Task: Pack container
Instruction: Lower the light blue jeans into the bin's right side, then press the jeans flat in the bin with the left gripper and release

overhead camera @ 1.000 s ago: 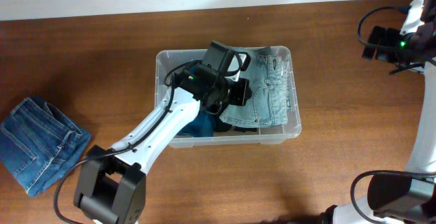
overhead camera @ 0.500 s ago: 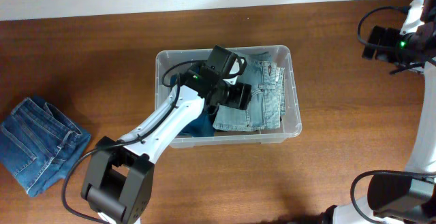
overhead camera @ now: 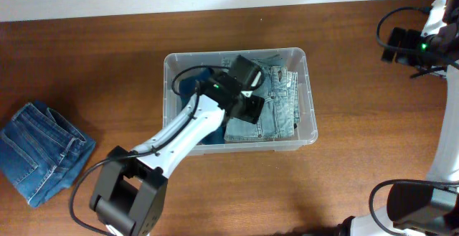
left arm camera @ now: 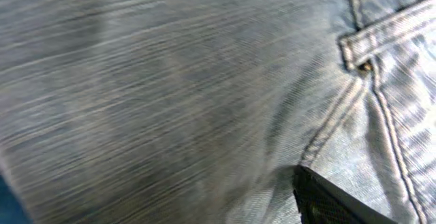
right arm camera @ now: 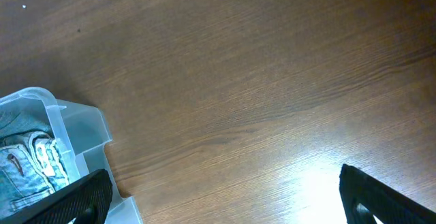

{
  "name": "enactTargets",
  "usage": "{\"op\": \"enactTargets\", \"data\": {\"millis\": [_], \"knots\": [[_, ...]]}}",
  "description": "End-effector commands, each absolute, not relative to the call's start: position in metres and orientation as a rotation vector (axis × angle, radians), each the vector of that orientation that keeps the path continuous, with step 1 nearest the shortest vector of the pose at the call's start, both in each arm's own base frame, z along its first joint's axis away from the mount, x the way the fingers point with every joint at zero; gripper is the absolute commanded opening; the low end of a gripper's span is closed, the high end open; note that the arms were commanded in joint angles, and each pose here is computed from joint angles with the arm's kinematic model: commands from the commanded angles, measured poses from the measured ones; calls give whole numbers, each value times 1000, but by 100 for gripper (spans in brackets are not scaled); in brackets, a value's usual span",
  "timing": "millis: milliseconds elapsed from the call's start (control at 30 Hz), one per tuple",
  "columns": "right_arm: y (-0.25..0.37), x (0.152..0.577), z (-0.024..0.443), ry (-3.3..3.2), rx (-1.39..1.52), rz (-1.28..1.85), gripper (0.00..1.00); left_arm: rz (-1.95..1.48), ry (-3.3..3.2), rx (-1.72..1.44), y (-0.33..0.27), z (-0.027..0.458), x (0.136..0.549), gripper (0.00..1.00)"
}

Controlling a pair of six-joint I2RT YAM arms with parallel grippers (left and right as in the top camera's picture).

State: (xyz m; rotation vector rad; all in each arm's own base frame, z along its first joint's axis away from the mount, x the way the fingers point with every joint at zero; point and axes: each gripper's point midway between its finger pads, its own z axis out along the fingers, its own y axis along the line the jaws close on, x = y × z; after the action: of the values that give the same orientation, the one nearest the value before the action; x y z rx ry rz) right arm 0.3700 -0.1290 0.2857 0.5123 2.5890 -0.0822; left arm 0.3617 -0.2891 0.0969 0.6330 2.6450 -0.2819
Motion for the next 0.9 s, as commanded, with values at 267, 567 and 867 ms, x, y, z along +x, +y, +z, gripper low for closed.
{"op": "enactTargets", "data": {"millis": [267,567,867], "knots": [[-131,371,286,2585,523,-88,98,-472,2748,483,-311,102,340,75],[-131,371,286,2585,523,-88,99,-156,2659,373,-275,119,374,80],[-131,371,286,2585,523,-88,98,26,2551,302,-256,172,397,99]]}}
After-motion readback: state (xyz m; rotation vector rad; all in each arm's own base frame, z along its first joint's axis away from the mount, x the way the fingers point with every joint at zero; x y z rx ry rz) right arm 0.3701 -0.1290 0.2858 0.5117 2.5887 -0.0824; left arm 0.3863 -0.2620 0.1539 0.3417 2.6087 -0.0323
